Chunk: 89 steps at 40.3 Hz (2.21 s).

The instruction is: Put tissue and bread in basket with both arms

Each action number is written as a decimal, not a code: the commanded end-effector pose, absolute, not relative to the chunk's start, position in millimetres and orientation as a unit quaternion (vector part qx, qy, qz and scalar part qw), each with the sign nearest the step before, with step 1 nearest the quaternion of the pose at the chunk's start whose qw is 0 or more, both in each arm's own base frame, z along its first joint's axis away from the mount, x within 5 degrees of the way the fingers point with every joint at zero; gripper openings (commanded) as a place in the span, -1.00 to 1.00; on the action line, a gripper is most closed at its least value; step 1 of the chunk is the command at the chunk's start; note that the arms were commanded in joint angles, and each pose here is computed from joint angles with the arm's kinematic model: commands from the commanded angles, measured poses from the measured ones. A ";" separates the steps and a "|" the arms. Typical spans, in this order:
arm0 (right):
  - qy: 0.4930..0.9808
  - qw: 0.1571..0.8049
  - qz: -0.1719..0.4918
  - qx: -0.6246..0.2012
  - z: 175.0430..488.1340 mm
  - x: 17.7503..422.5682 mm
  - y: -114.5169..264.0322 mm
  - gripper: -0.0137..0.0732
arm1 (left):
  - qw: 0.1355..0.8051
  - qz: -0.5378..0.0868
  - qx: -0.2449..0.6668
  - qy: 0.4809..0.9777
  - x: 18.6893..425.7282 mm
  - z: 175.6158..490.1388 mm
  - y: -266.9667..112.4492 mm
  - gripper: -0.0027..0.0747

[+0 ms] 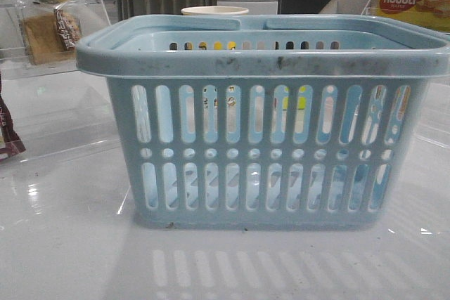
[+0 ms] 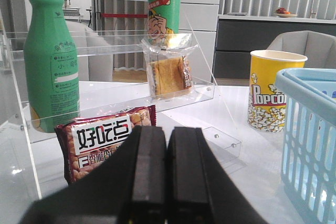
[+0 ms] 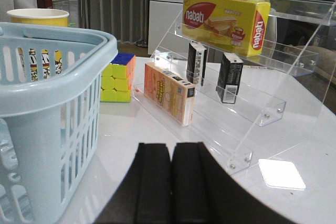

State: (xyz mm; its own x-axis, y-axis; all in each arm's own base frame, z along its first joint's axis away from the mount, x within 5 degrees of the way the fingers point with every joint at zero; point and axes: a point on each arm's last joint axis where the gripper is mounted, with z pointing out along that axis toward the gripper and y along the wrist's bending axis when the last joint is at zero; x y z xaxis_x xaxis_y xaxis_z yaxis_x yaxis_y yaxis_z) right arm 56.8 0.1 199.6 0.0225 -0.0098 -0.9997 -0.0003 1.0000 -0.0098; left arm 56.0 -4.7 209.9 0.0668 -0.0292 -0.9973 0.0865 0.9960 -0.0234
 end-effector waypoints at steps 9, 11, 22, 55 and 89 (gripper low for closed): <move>0.657 0.754 -0.010 -0.002 210.7 54.3 -0.6 -0.62 | 0.762 -0.046 0.022 0.645 53.8 216.5 -5.2 -0.69; 0.657 0.754 -0.010 -0.002 210.7 54.3 -0.6 -0.62 | 0.762 -0.046 0.022 0.645 53.8 216.5 -5.2 -0.69; 0.657 0.754 -0.010 -0.002 210.7 54.3 -0.6 -0.62 | 0.762 -0.046 0.022 0.645 53.8 216.5 -5.2 -0.69; 0.619 0.786 0.005 -0.003 344.3 27.9 1.4 -0.62 | 0.820 -0.044 0.021 0.570 27.8 346.4 -2.3 -0.69; 0.876 0.481 0.017 -0.013 338.1 144.7 3.5 -0.62 | 0.574 -0.030 0.022 0.818 125.6 356.6 -10.5 -0.69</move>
